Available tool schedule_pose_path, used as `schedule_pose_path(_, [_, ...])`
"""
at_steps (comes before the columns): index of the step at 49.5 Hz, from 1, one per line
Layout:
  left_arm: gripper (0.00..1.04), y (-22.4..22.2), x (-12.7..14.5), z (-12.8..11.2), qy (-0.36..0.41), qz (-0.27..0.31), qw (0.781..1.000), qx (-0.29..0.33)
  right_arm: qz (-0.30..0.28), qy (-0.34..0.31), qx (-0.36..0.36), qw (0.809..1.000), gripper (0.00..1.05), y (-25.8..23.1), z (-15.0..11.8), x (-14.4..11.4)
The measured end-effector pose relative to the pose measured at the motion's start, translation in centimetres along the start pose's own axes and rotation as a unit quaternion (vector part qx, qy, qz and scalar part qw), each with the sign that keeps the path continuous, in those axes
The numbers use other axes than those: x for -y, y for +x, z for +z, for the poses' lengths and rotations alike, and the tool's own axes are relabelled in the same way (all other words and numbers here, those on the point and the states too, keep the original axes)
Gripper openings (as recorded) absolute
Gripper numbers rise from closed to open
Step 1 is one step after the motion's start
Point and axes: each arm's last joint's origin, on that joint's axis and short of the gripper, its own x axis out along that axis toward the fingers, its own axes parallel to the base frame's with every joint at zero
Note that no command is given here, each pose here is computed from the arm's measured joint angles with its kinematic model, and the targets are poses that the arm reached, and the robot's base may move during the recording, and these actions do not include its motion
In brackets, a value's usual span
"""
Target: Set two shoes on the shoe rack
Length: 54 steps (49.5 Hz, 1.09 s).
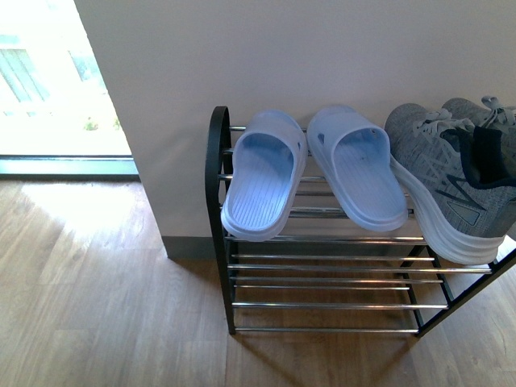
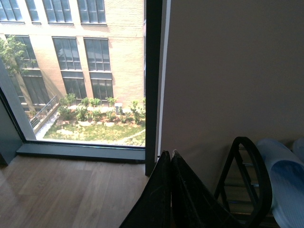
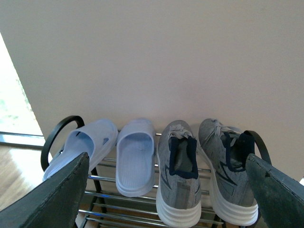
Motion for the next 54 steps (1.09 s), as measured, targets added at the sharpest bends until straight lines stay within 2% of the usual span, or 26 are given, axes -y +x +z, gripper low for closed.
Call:
schedule_pose_path(17, [0.01,-1.6,0.0,-1.2,0.0,0.0,1.0,0.004,0.0,0.0,0.0,1.0,0.96,0.0,0.0,0.0])
schedule_pose_path(54, [0.01,-3.6,0.0,-0.9,0.001,0.0,1.0,0.011,0.0,0.0,0.0,1.0,0.96,0.0,0.0,0.0])
